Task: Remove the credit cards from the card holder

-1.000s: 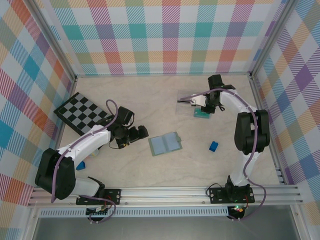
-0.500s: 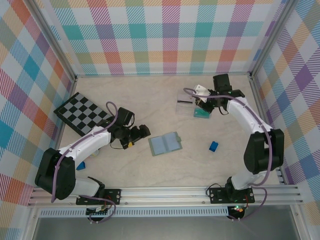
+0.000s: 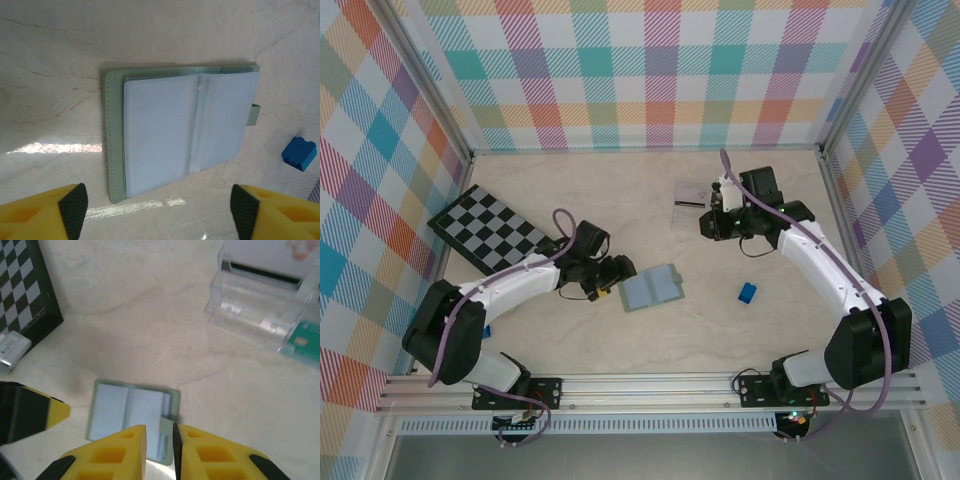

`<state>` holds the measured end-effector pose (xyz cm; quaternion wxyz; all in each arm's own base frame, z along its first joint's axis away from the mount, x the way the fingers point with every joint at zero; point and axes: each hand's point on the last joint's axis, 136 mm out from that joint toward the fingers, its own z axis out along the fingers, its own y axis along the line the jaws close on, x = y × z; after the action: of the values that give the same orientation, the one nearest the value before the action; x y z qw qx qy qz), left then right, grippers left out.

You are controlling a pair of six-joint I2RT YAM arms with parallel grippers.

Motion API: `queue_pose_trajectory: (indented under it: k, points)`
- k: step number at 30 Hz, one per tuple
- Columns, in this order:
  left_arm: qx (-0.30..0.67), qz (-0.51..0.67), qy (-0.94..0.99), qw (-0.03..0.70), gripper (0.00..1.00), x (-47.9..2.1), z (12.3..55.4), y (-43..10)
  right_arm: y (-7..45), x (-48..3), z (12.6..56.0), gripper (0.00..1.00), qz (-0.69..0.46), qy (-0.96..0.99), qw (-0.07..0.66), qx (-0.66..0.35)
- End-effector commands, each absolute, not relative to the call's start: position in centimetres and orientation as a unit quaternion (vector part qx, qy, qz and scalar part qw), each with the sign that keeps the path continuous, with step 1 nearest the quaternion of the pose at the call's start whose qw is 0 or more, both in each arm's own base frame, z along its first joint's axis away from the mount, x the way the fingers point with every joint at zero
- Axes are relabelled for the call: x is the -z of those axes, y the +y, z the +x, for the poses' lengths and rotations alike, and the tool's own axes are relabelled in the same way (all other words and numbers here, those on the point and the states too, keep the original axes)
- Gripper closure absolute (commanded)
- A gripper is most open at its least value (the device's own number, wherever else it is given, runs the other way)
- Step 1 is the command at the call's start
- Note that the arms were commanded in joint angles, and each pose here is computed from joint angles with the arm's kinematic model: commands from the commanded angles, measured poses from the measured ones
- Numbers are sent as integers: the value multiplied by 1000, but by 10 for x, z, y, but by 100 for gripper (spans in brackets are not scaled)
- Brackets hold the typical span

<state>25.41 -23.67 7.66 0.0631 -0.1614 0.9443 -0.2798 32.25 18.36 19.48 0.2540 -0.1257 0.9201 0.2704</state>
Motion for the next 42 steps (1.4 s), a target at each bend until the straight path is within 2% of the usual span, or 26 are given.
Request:
queue_pose_trajectory:
  k: [1, 5, 8, 17, 28, 37, 42]
  points:
    - [282, -172, 942, 54, 30, -66, 252, -246, 195, -162, 297, 77, -42, 938, 159, -305]
    - [278, -174, 944, 46, 45, -59, 253, -250, 216, -136, 285, 74, -59, 945, 113, -300]
    - [273, -174, 945, 37, 50, -53, 253, -252, 231, -119, 278, 73, -71, 948, 84, -298]
    - [270, -168, 948, 14, 55, -40, 255, -261, 249, -69, 265, 68, -63, 959, 12, -276]
    - [269, -163, 949, 5, 68, -36, 256, -265, 253, -30, 250, 68, -62, 962, -54, -260]
    - [272, -160, 949, -3, 65, -32, 257, -269, 257, -15, 242, 69, -67, 961, -77, -258]
    - [319, -146, 936, -1, 68, -41, 265, -288, 258, -10, 240, 70, -69, 960, -86, -259]
